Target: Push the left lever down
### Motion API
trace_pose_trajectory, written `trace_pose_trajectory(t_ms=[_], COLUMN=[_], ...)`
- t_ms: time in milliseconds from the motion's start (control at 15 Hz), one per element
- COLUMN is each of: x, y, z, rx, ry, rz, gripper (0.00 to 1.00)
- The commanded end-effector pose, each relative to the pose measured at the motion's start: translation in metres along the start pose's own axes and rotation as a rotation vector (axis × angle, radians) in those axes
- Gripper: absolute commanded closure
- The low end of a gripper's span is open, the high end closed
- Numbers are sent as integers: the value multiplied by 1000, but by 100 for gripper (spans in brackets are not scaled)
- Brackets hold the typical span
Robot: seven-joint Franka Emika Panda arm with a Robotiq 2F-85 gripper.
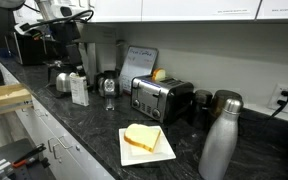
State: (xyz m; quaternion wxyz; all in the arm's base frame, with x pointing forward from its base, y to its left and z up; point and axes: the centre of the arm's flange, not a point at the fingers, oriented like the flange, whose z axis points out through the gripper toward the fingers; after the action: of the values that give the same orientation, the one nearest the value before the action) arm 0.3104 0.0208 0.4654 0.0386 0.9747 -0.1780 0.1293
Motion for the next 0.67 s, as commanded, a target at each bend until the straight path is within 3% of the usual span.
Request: trace_pose_trajectory(t_ms=[0, 467, 533, 600], x=[28, 92, 67, 73], y=[14, 23, 24, 26], z=[21, 69, 56, 62], rx=[-56, 14, 7, 14], ry=[56, 160, 148, 150], rz=[-13, 39, 32, 40], gripper=[0, 0, 0, 0])
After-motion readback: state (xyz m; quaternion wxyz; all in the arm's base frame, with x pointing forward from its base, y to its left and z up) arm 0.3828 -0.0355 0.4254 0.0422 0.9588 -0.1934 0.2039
